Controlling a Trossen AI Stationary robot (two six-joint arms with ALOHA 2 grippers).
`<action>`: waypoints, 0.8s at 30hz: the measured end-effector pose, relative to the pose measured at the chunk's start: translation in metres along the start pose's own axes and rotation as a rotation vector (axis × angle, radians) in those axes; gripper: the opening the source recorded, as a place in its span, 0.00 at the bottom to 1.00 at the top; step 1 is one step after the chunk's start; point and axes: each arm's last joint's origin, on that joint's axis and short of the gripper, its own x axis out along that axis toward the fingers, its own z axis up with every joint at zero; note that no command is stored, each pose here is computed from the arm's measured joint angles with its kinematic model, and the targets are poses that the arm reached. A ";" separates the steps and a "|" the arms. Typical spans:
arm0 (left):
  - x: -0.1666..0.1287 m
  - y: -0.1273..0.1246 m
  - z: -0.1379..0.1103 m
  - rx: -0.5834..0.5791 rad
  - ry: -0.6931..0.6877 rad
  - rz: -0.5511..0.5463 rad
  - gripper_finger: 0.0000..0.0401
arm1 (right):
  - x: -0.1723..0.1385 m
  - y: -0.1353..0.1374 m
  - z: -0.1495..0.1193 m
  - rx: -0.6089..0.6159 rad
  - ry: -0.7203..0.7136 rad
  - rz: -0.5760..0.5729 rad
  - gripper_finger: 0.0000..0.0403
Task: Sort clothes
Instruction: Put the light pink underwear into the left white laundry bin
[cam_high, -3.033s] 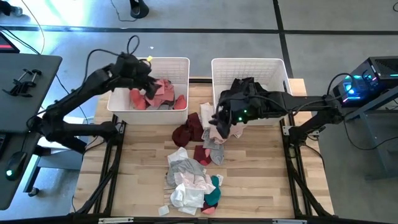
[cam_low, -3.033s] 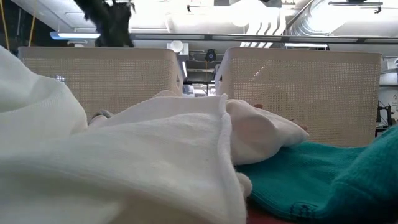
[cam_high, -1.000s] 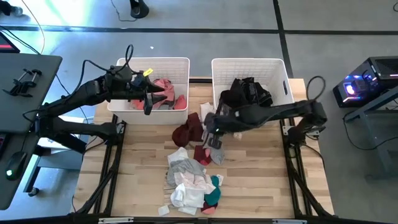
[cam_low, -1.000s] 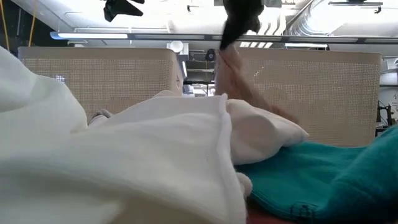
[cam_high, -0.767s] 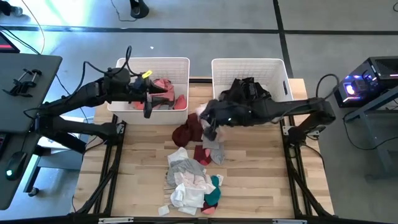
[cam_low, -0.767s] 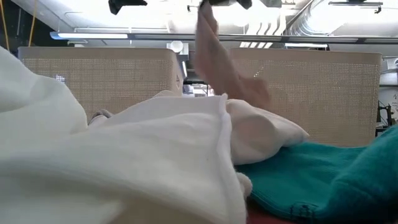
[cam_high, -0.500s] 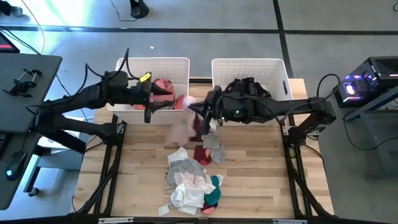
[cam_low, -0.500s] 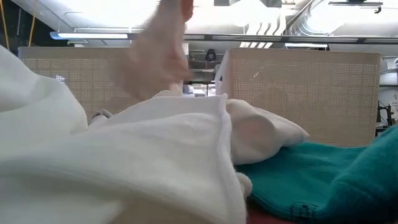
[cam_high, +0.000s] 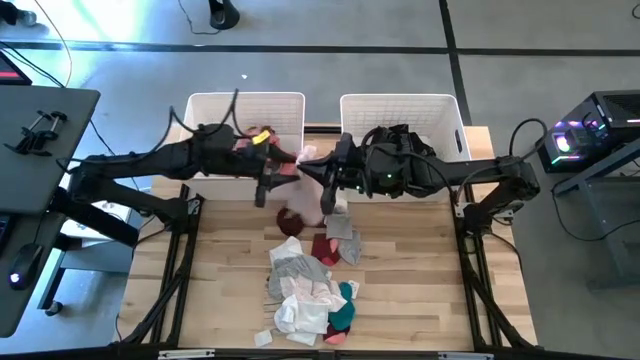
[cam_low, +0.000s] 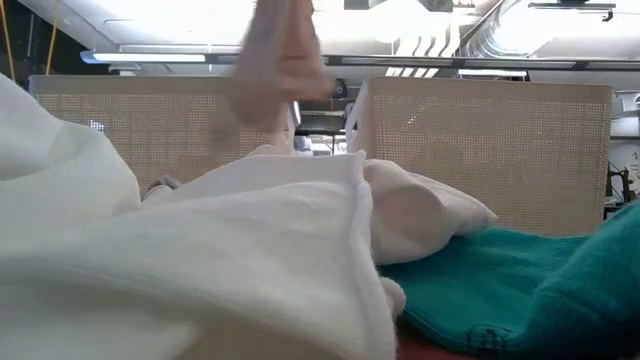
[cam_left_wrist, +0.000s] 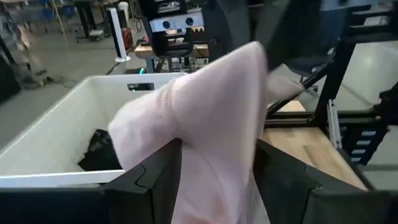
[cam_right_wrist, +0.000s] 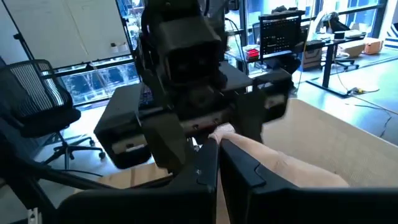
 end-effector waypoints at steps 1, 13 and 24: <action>0.005 0.000 -0.001 -0.024 0.001 -0.003 0.45 | 0.000 0.000 0.000 0.002 0.001 0.002 0.00; 0.038 -0.013 -0.002 -0.121 -0.081 -0.120 0.29 | 0.000 0.000 -0.002 -0.003 0.019 0.011 0.00; 0.016 -0.012 0.015 -0.141 -0.128 -0.097 0.03 | -0.016 -0.003 0.013 0.040 -0.016 0.027 0.00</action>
